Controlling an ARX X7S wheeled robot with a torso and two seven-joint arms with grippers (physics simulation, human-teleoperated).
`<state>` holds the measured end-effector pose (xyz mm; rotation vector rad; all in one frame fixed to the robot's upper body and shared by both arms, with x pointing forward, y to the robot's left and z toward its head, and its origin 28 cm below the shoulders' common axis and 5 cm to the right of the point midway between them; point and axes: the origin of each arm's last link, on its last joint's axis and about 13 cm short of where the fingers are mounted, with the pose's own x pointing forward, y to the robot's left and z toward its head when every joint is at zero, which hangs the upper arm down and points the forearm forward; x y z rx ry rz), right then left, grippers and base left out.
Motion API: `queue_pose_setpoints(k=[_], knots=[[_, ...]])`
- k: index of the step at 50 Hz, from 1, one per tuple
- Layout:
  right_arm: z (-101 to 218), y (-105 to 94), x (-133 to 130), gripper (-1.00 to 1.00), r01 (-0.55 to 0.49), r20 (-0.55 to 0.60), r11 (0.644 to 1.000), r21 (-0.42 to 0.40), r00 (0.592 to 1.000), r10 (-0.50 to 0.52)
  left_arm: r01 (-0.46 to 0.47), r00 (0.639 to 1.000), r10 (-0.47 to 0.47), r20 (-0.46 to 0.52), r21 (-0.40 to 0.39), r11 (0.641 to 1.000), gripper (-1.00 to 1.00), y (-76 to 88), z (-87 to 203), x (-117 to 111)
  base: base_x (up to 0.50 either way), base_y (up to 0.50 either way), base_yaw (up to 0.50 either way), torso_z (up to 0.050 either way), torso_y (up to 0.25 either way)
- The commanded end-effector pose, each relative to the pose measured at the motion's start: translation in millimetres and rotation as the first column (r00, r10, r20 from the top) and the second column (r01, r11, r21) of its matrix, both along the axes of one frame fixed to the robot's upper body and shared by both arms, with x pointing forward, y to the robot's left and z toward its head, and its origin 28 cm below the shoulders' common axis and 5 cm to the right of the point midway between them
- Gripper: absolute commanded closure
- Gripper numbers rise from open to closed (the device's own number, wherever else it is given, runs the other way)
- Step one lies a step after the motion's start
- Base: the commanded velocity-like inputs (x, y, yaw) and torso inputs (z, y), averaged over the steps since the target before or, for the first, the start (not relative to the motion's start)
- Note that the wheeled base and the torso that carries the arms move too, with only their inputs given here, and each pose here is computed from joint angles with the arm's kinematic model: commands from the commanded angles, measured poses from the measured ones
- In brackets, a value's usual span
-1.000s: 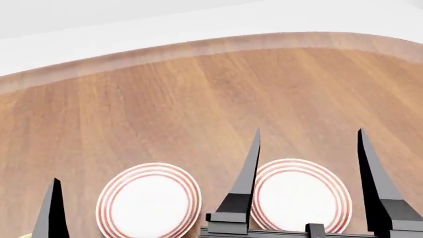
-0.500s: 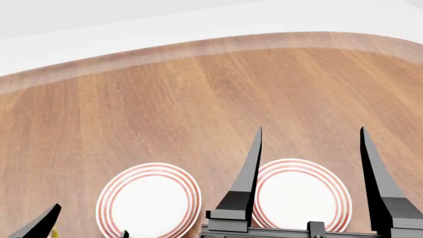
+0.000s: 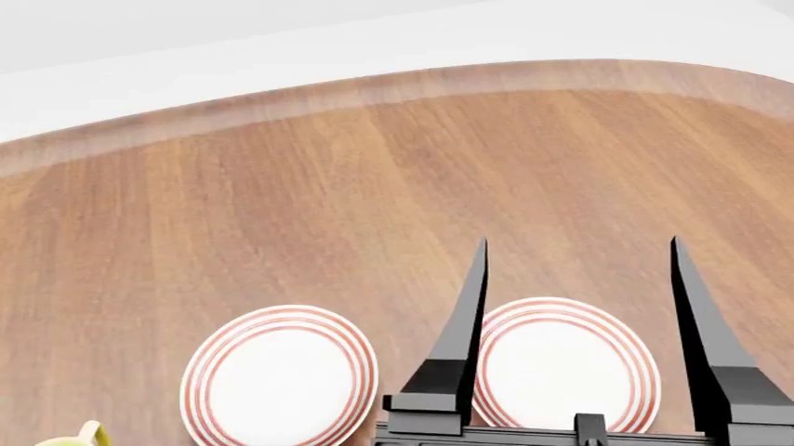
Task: Put the white mug on the left plate.
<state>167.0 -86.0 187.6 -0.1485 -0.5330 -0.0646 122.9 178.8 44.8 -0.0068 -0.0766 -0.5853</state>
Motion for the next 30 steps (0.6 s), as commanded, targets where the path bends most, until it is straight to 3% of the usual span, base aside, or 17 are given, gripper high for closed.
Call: queue_pose_setpoints(k=[1, 21, 30], knots=[[-1, 0.0, 0, -1.00, -0.002, -0.009, 1.000, -0.005, 1.000, 0.002, 0.087, 0.995, -0.085, -0.048, 0.049, 0.995, -1.00, -6.3, -20, -16, 0.00, 0.00, 0.00, 0.000, 0.000], [-2, 0.8, 1, -1.00, -0.006, -0.018, 1.000, -0.008, 1.000, 0.005, 0.182, 0.981, -0.175, -0.080, 0.090, 0.979, -1.00, -18.6, -37, -39, 0.00, 0.00, 0.00, 0.000, 0.000], [-2, 1.2, 1, -1.00, -0.011, -0.024, 1.000, -0.010, 1.000, 0.010, 0.189, 0.979, -0.172, -0.112, 0.170, 0.967, -1.00, -24.4, -47, -42, 0.00, 0.00, 0.00, 0.000, 0.000]])
